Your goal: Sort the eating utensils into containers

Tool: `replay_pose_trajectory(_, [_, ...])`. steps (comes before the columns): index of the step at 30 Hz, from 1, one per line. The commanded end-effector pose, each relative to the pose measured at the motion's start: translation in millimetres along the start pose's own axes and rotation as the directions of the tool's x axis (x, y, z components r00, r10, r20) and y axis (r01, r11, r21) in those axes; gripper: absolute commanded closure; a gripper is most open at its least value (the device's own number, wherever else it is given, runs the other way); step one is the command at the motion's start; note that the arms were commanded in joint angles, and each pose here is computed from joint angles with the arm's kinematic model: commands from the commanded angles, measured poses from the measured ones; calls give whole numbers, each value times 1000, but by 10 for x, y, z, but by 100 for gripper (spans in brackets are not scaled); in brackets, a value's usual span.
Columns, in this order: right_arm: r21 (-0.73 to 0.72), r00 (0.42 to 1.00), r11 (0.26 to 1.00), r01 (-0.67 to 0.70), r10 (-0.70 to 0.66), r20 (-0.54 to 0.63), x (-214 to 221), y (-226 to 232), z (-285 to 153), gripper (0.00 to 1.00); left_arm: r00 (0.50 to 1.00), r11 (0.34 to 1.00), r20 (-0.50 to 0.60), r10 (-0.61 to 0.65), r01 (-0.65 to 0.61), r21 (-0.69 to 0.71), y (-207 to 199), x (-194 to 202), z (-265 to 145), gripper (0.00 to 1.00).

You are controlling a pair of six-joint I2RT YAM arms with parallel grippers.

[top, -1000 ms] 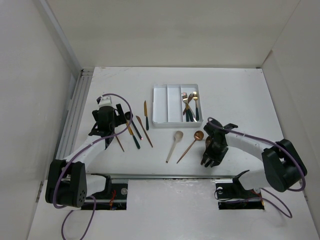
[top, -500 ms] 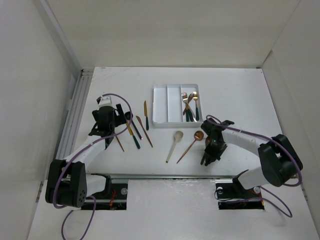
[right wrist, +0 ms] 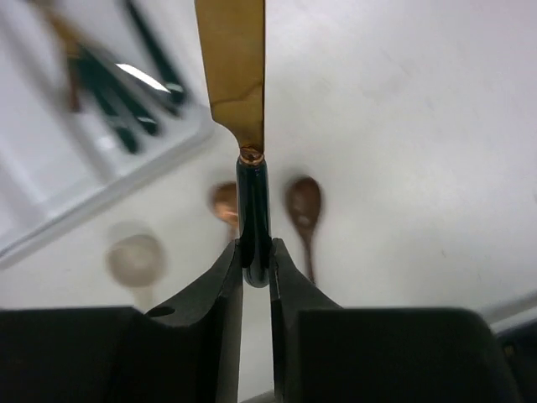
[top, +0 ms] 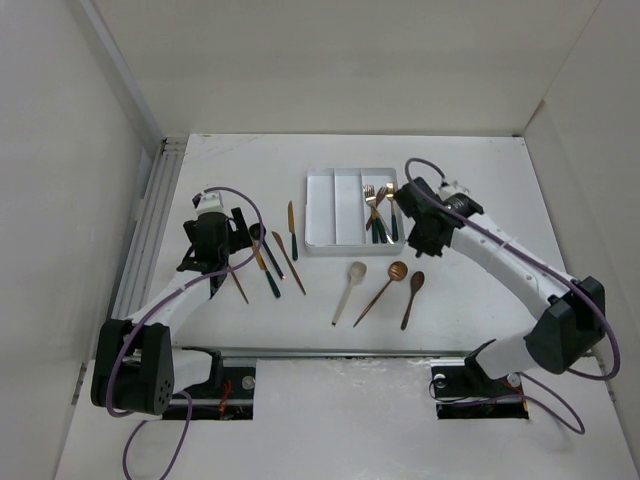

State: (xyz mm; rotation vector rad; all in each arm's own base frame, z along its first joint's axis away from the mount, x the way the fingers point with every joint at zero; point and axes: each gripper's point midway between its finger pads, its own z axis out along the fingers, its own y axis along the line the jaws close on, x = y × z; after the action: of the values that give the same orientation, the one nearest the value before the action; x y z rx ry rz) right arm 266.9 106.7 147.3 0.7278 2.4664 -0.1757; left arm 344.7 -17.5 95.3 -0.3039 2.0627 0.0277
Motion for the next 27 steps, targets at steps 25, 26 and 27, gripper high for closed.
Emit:
replay_pose_trajectory(25, [-487,820,718,498,-572,-5,263,2290,700,69,999,999,14,-49,49,21,-117,-322,-53,18])
replay_pose_trajectory(26, [-487,820,718,498,-572,-5,263,2290,700,59,999,999,14,-49,49,21,-117,-322,-53,18])
replay_pose_trajectory(27, [-488,821,717,497,-571,-3,254,2269,671,55,999,999,4,-46,46,17,-109,-298,-57,18])
